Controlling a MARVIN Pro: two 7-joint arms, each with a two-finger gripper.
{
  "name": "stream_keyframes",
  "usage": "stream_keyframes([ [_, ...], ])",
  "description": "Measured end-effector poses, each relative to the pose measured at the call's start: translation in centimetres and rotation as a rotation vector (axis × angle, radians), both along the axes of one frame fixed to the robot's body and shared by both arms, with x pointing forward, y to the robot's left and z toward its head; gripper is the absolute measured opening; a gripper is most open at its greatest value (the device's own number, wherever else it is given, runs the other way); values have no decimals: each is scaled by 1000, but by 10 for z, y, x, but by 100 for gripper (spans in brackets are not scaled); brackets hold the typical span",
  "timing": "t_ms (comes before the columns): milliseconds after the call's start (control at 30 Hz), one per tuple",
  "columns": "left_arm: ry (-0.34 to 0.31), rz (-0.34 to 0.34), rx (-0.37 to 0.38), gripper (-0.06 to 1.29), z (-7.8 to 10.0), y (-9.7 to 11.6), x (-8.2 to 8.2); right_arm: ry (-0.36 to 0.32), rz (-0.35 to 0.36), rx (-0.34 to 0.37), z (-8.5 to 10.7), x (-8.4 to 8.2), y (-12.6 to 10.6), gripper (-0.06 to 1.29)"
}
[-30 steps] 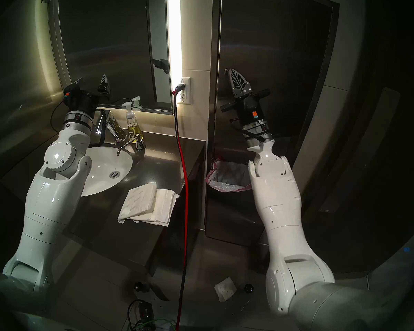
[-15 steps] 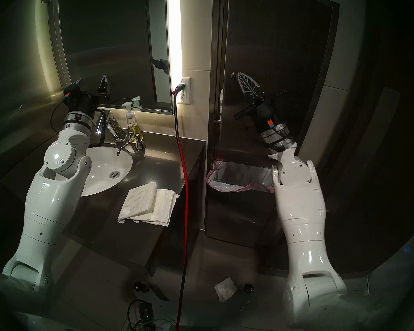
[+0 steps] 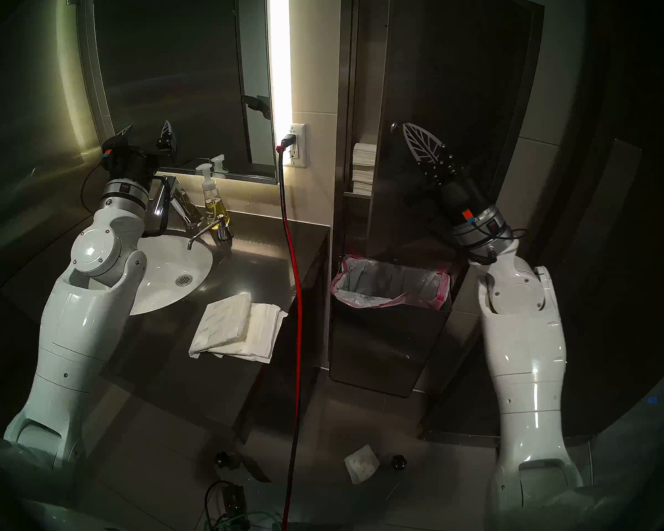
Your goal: Twist key and open towel dispenser
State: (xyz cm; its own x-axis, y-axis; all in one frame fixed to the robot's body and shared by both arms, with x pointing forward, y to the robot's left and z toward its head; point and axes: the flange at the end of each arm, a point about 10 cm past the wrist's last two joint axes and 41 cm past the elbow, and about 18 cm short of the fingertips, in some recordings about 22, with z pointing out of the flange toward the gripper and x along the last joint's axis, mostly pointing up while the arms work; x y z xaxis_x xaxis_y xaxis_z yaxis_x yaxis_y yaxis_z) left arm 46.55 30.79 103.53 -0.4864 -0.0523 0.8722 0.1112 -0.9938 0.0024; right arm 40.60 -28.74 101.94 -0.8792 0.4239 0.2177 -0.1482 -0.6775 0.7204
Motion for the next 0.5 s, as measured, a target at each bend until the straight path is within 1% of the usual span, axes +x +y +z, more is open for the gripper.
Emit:
stream_keyframes([
  [233,1,0,1,123,0,0,0,-24,-29,-43,5,-21,-18,-4],
  [267,1,0,1,123,0,0,0,-29,-38,-53,6,-27,-23,-4],
  [367,1,1,1,123,0,0,0,-36,-53,-65,7,-36,-30,-4],
  [433,1,1,1,123,0,0,0,-39,-59,-69,7,-40,-34,-4],
  [500,1,1,2,123,0,0,0,-49,-91,-47,11,-47,-47,-4],
])
